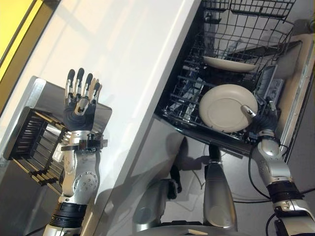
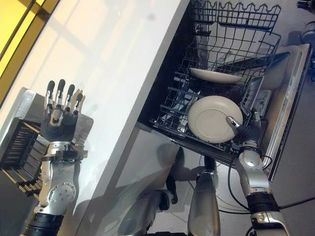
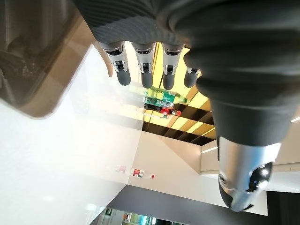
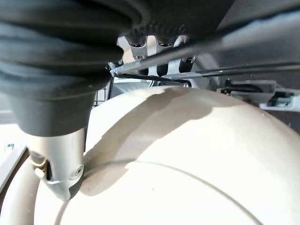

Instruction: Pick up plates and place into dishwasher.

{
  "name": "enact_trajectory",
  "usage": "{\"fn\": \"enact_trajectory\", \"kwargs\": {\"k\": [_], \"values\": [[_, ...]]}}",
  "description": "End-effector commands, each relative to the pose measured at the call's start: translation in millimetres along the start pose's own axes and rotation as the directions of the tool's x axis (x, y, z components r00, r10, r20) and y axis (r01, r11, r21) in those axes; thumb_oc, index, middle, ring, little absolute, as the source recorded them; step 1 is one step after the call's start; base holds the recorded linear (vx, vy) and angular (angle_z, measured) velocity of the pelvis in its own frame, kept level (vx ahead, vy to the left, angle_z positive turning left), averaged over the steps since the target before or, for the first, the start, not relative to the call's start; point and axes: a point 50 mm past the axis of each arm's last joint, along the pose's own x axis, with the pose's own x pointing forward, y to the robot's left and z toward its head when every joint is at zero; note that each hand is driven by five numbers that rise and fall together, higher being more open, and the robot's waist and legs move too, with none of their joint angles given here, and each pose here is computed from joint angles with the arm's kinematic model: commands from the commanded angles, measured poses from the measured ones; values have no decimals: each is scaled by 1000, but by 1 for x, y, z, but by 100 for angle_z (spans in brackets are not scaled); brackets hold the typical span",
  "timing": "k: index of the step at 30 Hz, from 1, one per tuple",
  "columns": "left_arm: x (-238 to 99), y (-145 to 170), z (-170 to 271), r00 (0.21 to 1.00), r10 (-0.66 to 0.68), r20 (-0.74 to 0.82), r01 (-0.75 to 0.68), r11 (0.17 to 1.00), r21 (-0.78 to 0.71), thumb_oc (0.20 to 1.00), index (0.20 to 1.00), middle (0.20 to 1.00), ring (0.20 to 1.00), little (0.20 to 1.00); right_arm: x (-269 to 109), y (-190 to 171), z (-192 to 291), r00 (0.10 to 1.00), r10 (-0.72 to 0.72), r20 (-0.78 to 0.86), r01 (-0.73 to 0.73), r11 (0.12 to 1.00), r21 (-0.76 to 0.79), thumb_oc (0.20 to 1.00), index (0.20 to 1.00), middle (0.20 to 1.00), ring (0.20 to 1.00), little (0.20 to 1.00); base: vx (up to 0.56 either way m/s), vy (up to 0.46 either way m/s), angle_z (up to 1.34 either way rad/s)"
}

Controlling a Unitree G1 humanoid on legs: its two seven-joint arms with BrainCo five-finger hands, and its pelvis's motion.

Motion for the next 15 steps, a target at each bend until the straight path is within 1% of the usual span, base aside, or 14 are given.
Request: {"fn": "enact_trajectory", "kwargs": {"k": [1,6,9,15], "values": [[-4,-4,-3,1000,2,0,-2,1000,-13,1000,1000,1000,1000,1000,4,96,58,918,318,237,-353,927,124,1000,1000,1000,1000,1000,-15,41,18],[-4,-6,-7,1000,4,-3,-4,999,-38,1000,1000,1000,1000,1000,14,107,74,913,321,251,-369,914,171,1000,1000,1000,1000,1000,-16,153,12],[-9,-8,-11,1000,18,-11,-19,998,-65,1000,1000,1000,1000,1000,16,115,79,909,341,241,-384,909,163,1000,1000,1000,1000,1000,27,228,10],[-16,-10,-15,999,34,-31,-37,993,-109,1000,1000,1000,1000,1000,18,127,99,893,354,277,-403,903,146,1000,1000,1000,1000,1000,19,196,17]]}}
